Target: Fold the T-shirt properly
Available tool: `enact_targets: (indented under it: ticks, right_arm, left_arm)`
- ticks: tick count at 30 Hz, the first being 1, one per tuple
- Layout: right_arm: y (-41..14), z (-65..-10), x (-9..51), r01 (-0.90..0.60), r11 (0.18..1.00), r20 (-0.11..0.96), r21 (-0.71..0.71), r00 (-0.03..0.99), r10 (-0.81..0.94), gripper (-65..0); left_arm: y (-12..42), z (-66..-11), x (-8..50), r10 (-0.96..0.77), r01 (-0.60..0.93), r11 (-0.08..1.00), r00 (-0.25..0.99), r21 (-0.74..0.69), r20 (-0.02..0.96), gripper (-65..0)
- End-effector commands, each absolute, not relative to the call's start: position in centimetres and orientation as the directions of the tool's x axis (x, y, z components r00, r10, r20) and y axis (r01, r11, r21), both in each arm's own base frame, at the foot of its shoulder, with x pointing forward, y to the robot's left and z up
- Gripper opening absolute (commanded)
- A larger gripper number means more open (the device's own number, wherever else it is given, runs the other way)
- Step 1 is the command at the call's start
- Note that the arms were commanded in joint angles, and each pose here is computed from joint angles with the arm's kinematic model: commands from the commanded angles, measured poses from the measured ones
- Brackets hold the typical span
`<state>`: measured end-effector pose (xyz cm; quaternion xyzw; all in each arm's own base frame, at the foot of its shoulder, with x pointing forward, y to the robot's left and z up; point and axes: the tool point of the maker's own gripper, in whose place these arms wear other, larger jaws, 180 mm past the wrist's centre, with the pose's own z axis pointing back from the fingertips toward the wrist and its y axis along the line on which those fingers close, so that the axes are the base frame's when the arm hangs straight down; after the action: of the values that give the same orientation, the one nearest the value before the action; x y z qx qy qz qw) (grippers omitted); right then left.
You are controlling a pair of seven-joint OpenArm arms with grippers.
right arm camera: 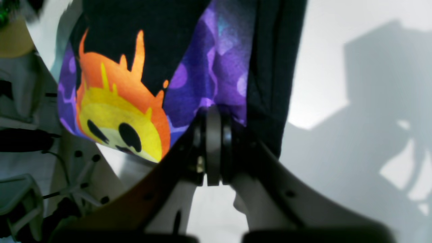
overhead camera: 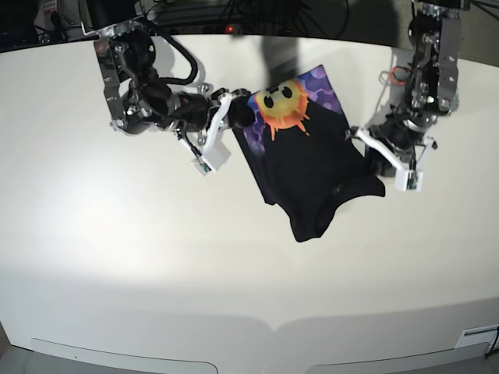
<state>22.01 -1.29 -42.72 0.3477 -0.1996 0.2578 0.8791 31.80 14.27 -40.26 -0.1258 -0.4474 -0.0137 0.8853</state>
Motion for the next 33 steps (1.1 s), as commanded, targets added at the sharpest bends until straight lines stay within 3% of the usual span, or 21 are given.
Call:
enact_targets:
  ticks: [1, 13, 18, 26, 33]
  right_arm:
    - [-1.0, -43.0, 21.4, -0.601, 0.620, 0.516, 0.505, 0.786, 0.342, -65.0]
    - [5.0, -41.6, 20.2, -0.596, 0.541, 0.523, 0.594, 0.796, 0.303, -65.0]
    - [4.1, -40.2, 21.1, -0.639, 0.545, 0.572, 0.542, 0.756, 0.317, -65.0]
    - [-3.5, -34.8, 24.6, -0.636, 0.664, 0.699, 0.392, 0.676, 0.234, -65.0]
    - [-12.8, -34.6, 22.0, -0.484, 0.820, 0.645, 0.305, 0.739, 0.197, -65.0]
  left_arm:
    - [14.3, -38.5, 33.1, 0.096, 0.154, 0.965, 0.546, -0.212, 0.832, -65.0]
    - [14.3, -36.7, 34.8, 0.118, 0.158, 0.962, 0.490, -0.221, 0.864, -65.0]
    - [14.0, -35.9, 34.2, 0.109, 0.173, 0.961, 0.481, -0.215, 0.870, -65.0]
    - [15.2, -30.8, 29.5, 0.095, 0.166, 0.971, 0.384, -0.170, 0.918, -65.0]
    - [19.0, -33.1, 21.9, 0.194, 0.026, 0.971, 0.500, -0.238, 0.844, -65.0]
